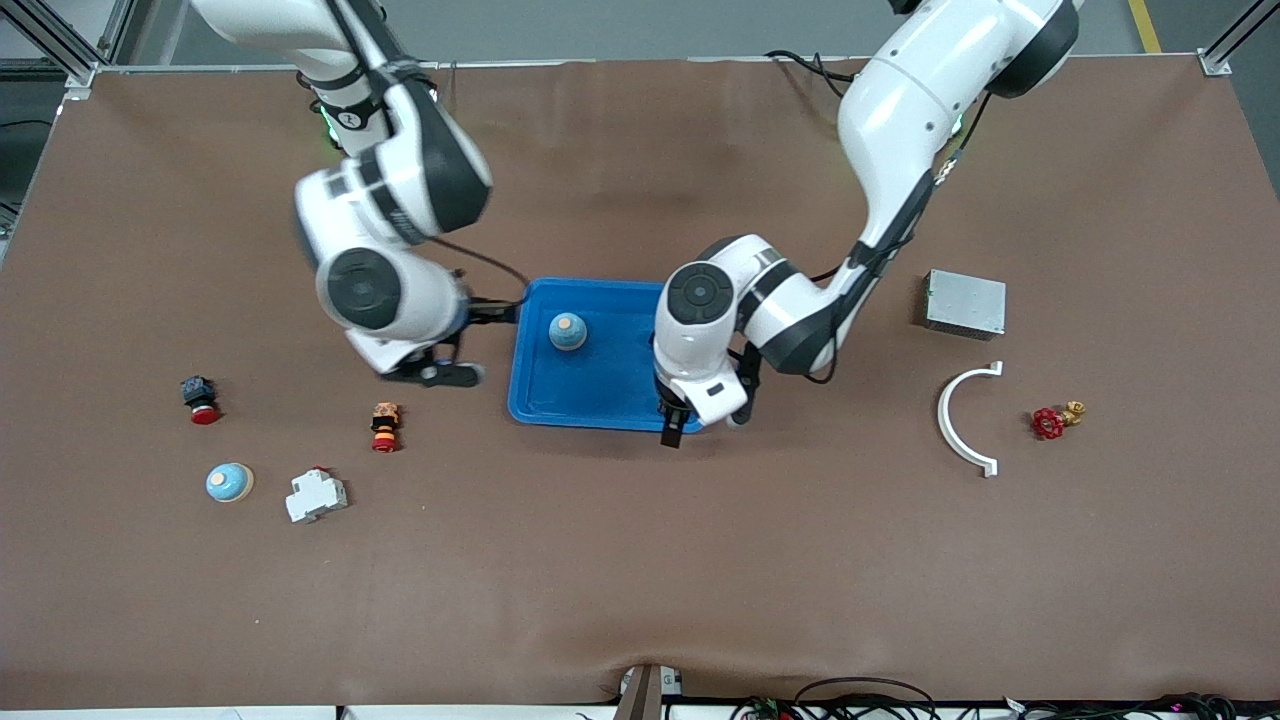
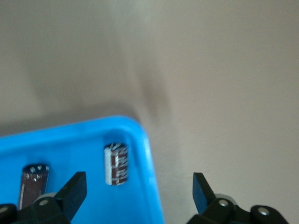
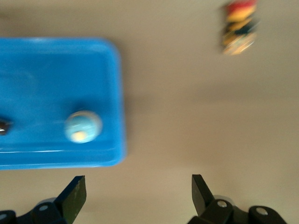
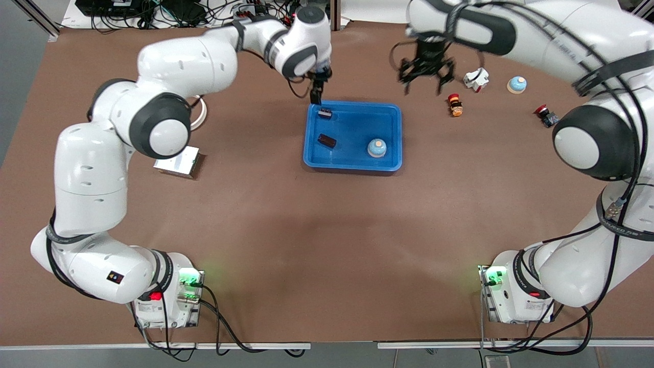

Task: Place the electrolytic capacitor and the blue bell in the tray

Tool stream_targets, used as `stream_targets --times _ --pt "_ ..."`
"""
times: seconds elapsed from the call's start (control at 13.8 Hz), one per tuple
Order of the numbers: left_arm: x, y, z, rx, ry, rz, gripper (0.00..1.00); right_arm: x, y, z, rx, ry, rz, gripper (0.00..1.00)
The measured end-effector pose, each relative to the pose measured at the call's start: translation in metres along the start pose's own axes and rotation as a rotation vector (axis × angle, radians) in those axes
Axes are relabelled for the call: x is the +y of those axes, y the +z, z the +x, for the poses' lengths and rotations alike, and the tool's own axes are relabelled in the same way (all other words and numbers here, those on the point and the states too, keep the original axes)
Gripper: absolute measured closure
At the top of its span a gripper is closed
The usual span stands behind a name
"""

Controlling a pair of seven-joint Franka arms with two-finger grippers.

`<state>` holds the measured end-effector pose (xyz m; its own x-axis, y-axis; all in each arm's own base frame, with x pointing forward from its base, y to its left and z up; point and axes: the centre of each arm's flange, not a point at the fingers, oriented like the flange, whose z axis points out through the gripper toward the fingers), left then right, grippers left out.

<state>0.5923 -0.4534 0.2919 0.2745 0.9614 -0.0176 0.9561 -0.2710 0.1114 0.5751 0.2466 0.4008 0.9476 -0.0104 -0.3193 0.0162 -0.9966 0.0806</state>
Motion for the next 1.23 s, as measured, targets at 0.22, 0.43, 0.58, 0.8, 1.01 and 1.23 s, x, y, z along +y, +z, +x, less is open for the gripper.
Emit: stream_targets --times 0.22,0.43,0.58,0.8,1.01,1.23 --pt "0.025 -0.072 0.057 -0.029 0.119 -0.054 0.0 0.063 -0.001 0.028 0.048 -0.131 -0.143 0.0" --pt "0.041 -0.126 0.124 -0.011 0.206 -0.111 0.0 0.119 0.0 0.051 0.077 -0.242 -0.142 0.0" --pt "0.047 -0.152 0.171 0.023 0.323 -0.134 0.0 0.17 0.001 0.068 0.108 -0.304 -0.127 0.0" --pt "0.044 -0.188 0.248 0.058 0.505 -0.108 0.0 0.243 0.021 0.09 0.148 -0.365 -0.115 0.0" --pt "0.023 -0.233 0.32 0.094 0.679 -0.029 0.0 0.298 0.057 0.113 0.191 -0.46 -0.125 0.0" --pt "0.0 -0.281 0.369 0.133 0.833 0.006 0.0 0.344 0.1 0.132 0.217 -0.544 -0.142 0.0"
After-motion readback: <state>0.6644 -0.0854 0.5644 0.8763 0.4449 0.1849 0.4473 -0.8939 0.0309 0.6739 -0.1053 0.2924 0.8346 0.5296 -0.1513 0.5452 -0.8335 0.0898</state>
